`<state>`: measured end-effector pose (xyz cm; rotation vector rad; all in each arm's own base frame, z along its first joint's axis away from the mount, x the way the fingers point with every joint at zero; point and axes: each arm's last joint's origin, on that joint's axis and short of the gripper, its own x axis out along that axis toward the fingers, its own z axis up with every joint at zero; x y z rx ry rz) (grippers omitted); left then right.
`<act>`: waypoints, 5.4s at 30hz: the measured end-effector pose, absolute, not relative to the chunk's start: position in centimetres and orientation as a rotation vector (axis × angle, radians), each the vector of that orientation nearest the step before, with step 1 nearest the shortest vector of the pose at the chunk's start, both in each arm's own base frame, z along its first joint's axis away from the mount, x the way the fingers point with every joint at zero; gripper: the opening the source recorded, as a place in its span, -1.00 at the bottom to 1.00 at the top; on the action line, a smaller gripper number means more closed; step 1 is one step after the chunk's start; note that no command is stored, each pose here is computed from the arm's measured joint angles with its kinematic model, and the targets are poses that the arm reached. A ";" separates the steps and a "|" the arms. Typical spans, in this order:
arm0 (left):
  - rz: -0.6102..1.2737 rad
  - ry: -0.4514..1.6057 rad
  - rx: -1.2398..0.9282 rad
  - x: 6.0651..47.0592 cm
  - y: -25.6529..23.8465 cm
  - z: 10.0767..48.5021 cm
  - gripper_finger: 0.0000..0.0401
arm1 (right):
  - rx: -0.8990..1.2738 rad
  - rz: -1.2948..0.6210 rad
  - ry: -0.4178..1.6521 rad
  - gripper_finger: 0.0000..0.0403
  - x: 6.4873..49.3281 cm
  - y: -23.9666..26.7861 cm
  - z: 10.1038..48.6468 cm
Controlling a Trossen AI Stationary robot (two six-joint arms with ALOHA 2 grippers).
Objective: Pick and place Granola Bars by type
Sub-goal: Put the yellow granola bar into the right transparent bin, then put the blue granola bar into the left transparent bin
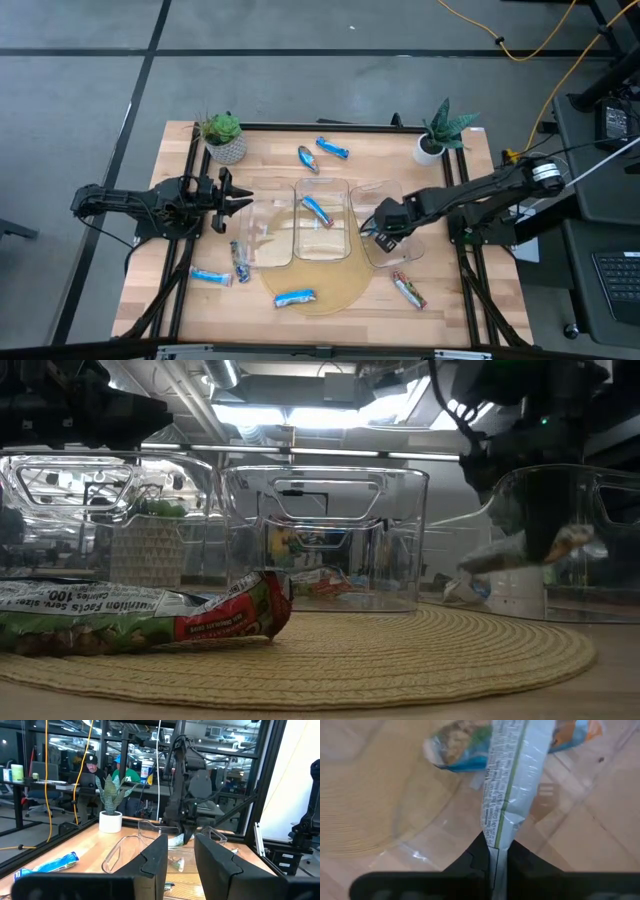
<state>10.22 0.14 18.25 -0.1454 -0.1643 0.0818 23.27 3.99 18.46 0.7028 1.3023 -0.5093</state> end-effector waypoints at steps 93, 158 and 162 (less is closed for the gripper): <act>0.082 -0.164 -0.145 10.2 0.1 18.2 -0.56 | 0.194 -0.288 0.962 -0.05 26.6 -18.9 35.3; 0.082 -0.164 -0.145 10.2 0.1 18.2 -0.56 | 0.188 -0.176 1.278 0.57 37.9 -27.2 14.2; 0.082 -0.164 -0.145 10.2 0.1 18.2 -0.56 | 0.178 -0.188 1.277 0.48 38.0 -27.2 14.2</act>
